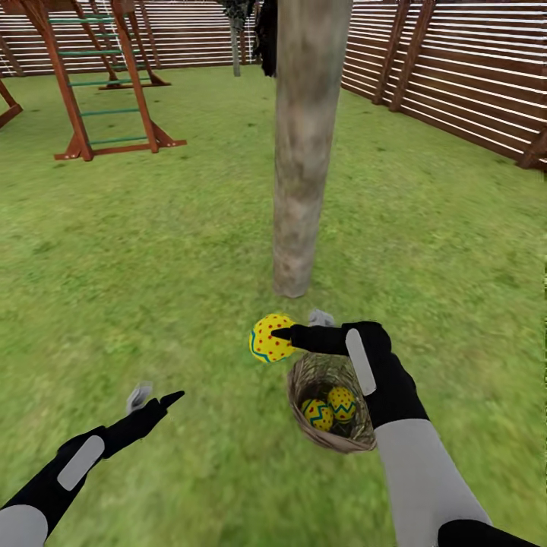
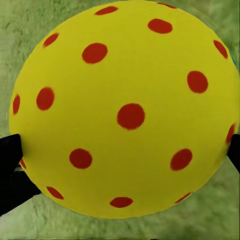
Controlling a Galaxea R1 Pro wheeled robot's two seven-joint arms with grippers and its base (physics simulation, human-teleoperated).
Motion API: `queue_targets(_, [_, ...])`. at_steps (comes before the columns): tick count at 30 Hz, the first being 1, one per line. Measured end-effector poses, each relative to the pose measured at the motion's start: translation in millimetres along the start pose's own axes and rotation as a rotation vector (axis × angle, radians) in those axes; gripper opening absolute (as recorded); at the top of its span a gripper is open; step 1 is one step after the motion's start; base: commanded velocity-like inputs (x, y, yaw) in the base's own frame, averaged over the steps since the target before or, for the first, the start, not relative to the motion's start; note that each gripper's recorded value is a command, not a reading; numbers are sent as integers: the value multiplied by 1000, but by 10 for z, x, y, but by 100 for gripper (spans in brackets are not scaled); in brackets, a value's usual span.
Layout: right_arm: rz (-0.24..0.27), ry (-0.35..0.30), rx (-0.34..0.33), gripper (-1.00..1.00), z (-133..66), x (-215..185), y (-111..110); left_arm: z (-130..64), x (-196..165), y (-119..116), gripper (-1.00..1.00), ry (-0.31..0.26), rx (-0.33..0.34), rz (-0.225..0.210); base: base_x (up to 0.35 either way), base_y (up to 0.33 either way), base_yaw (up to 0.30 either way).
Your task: Take the three Easter eggs out of the wicker basket on the lawn in the garden, then place them on the lawn next to a single tree (choose any tree) so that all three eggs are next to the same tree and none are left in the basket.
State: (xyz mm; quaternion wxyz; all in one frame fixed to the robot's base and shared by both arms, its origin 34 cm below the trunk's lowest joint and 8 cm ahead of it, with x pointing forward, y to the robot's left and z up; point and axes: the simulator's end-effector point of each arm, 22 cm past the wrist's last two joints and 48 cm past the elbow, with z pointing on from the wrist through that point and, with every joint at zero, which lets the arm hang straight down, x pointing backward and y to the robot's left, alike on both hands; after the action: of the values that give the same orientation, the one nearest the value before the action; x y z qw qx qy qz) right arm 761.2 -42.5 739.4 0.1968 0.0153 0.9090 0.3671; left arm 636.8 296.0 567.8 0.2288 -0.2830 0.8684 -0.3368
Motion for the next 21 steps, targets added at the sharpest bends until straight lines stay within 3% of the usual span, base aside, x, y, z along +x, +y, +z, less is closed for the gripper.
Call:
queue_targets(2, [18, 21, -70, -100, 49, 93, 91, -4, -7, -11, 100, -1, 2, 3, 0, 298, -221])
queue_targets(7, [34, 23, -149, -100, 78, 188, 48, -16, -26, -40, 100, -4, 5, 8, 0, 300, -221])
queue_targets(11, [32, 12, -170, -100, 77, 187, 58, -24, -40, -62, 100, -7, 8, 12, 0, 300, -221])
queue_targets(14, [40, 4, -234, -100, 85, 261, 26, -31, -52, -79, 100, -9, 10, 14, 0, 300, -221])
queue_targets(21, [41, -8, -252, -100, 123, 328, -10, -49, -75, -111, 100, -14, 14, 16, 0, 300, -219])
